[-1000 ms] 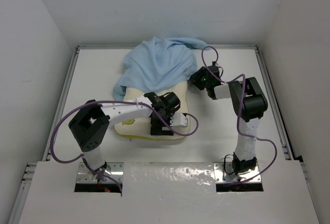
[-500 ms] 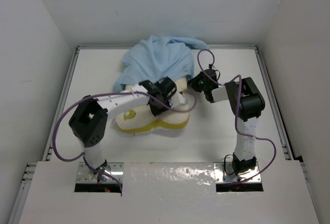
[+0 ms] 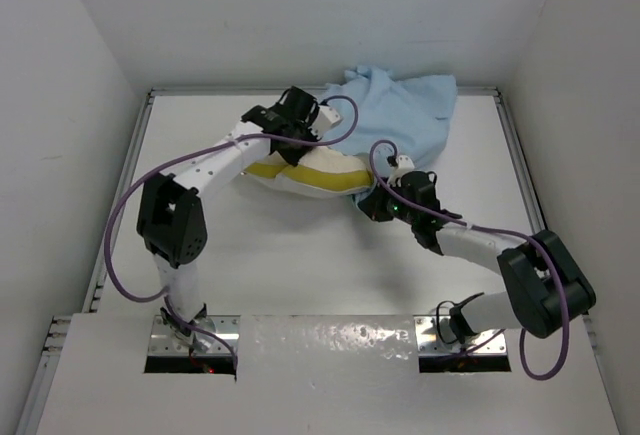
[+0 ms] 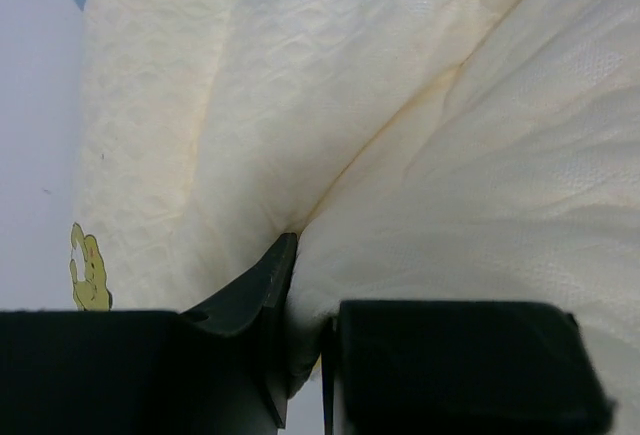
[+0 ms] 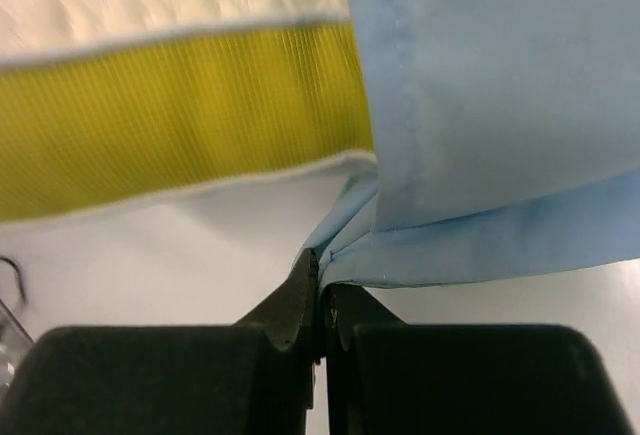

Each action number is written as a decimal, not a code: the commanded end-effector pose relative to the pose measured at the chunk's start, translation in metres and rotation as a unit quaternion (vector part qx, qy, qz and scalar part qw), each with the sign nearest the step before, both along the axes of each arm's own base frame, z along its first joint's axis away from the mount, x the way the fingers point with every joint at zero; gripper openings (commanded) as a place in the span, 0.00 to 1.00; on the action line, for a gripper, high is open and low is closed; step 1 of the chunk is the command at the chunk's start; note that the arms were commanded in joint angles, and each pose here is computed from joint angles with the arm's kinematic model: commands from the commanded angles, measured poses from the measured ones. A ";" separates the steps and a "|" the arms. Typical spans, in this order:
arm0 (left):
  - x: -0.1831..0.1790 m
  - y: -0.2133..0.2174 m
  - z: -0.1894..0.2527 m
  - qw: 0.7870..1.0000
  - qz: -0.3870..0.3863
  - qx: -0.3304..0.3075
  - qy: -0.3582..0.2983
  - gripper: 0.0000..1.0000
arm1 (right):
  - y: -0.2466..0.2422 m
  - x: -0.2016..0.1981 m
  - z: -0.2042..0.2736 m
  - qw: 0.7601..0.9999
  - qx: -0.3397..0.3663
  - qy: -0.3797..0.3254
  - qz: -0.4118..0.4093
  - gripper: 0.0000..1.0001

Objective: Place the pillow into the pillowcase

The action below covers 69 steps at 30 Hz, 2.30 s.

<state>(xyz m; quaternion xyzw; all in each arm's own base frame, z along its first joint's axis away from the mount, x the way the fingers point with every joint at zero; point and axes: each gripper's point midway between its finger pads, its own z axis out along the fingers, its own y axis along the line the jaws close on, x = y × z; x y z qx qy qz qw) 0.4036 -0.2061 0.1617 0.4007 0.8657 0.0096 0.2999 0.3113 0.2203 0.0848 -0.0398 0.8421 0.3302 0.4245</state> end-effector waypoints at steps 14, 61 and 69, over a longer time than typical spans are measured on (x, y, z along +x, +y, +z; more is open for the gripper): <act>-0.018 -0.032 0.001 0.997 -0.042 -0.025 -0.052 0.00 | -0.080 -0.045 -0.015 0.983 -0.105 0.038 -0.145 0.95; -0.097 -0.090 -0.083 0.988 -0.153 0.031 -0.018 0.00 | -0.143 0.065 -0.034 0.953 -0.037 0.111 -0.280 0.23; -0.099 -0.110 -0.063 0.977 -0.214 0.002 -0.018 0.00 | -0.144 0.082 -0.037 0.958 -0.051 0.087 -0.270 0.23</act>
